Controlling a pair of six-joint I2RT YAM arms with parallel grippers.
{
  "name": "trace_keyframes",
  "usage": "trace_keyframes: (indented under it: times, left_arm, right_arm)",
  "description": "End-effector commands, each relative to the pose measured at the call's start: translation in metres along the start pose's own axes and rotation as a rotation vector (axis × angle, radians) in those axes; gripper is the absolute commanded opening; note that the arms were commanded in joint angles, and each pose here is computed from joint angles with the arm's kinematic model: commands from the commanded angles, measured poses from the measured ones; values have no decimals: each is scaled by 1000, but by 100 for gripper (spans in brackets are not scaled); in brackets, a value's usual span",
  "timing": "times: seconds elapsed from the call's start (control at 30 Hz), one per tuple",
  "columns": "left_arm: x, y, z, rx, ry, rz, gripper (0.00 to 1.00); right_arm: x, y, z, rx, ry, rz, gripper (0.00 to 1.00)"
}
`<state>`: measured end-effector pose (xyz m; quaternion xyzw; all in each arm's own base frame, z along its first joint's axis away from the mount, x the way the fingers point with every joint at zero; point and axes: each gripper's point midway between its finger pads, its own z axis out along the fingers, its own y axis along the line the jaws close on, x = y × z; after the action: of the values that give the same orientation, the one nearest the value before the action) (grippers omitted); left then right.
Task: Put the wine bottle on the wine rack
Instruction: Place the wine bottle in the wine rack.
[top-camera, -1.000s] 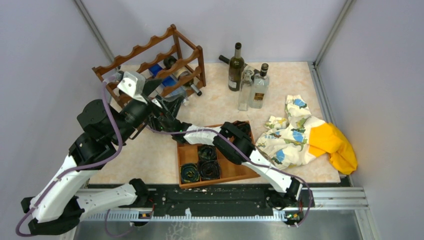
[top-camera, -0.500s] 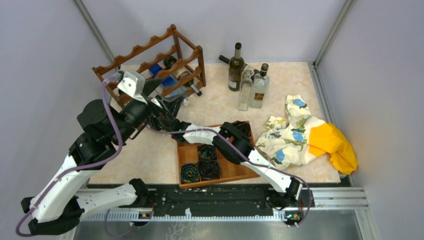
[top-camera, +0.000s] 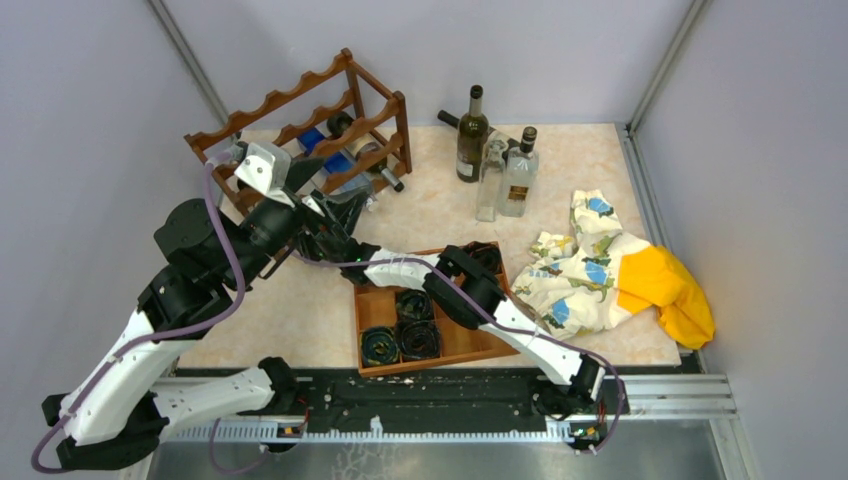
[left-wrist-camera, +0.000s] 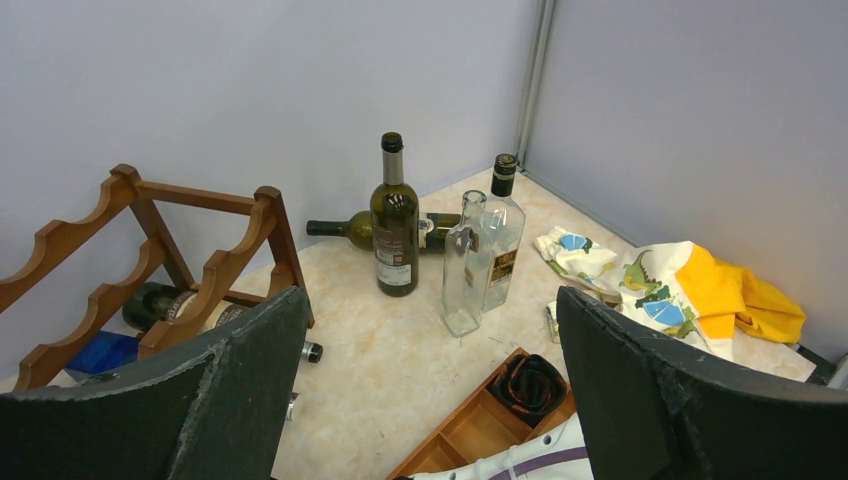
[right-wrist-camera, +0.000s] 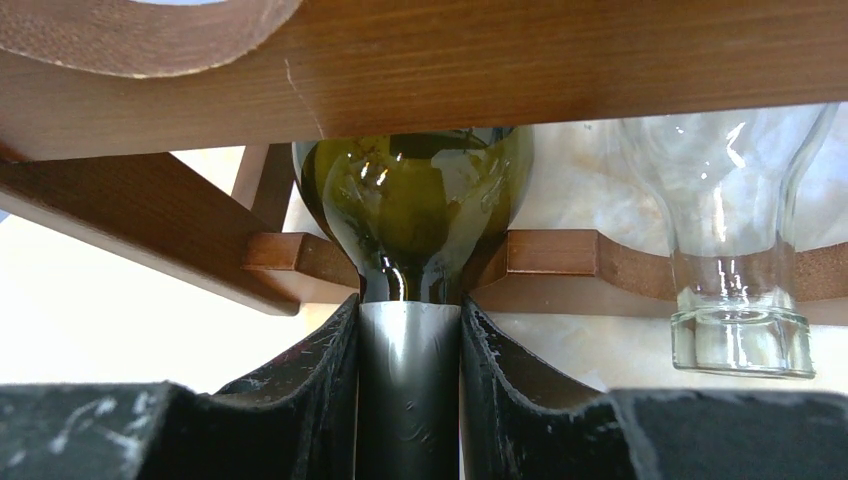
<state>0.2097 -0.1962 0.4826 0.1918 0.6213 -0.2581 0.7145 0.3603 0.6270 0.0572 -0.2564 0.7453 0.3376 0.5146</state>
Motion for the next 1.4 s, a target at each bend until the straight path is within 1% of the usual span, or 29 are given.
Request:
trace_keyframes:
  times: [0.0,0.43,0.5,0.6,1.1,1.37]
  left_arm:
    - [-16,0,-2,0,-41,-1,99]
    - [-15,-1,0,3,-39,2,99]
    - [-15,-1,1,3,-38,4,99]
    - [-15,-2,3,5,-35,8,99]
    - [-15,-2,4,8,-36,15,99]
    - [-15,-1,2,6,-39,18,99]
  right_arm:
    - [-113,23,-3,-46,-294,78,12]
    - [-120,22,-1,-37,-317,112,15]
    - [-123,23,-1,-36,-324,117,18]
    - [-125,23,-1,-37,-332,130,19]
    - [-149,33,-8,-75,-376,161,20]
    - [-155,40,-11,-93,-362,211,19]
